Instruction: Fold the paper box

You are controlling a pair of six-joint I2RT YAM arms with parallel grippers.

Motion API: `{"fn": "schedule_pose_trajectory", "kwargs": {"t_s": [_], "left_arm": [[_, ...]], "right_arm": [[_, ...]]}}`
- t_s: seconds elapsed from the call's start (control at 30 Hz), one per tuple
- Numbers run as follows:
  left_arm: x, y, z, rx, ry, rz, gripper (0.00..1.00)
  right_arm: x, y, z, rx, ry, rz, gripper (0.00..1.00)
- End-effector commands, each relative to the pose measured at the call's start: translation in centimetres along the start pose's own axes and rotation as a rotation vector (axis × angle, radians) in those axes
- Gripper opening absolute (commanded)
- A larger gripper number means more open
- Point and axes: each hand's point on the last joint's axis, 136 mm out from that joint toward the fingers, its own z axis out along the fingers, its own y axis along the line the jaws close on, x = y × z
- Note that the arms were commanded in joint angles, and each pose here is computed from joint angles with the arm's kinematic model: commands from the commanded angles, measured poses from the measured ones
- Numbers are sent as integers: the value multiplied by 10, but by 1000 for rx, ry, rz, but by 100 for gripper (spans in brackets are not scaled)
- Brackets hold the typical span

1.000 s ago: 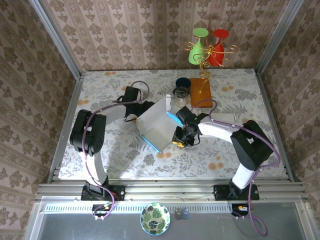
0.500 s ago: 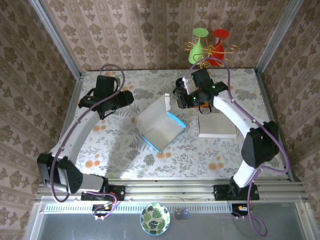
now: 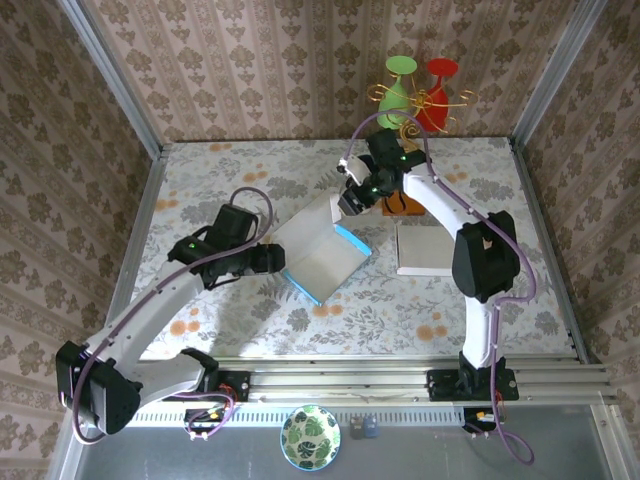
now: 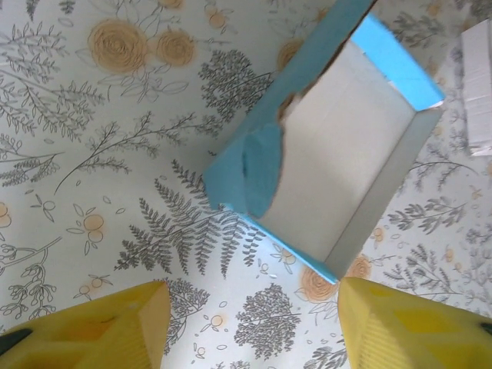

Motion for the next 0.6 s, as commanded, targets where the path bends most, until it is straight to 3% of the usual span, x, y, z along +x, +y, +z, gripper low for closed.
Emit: {"fn": "schedule_pose_trajectory", "kwargs": {"t_s": [0.0, 0.33, 0.57], "left_arm": [[-4, 7, 7, -37, -20, -11, 60], [-3, 12, 25, -48, 36, 12, 58], [-14, 18, 35, -47, 41, -7, 49]], "right_arm": [[-1, 7, 11, -53, 8, -62, 54], [-18, 2, 30, -87, -35, -96, 53], [-23, 3, 36, -110, -44, -109, 52]]}}
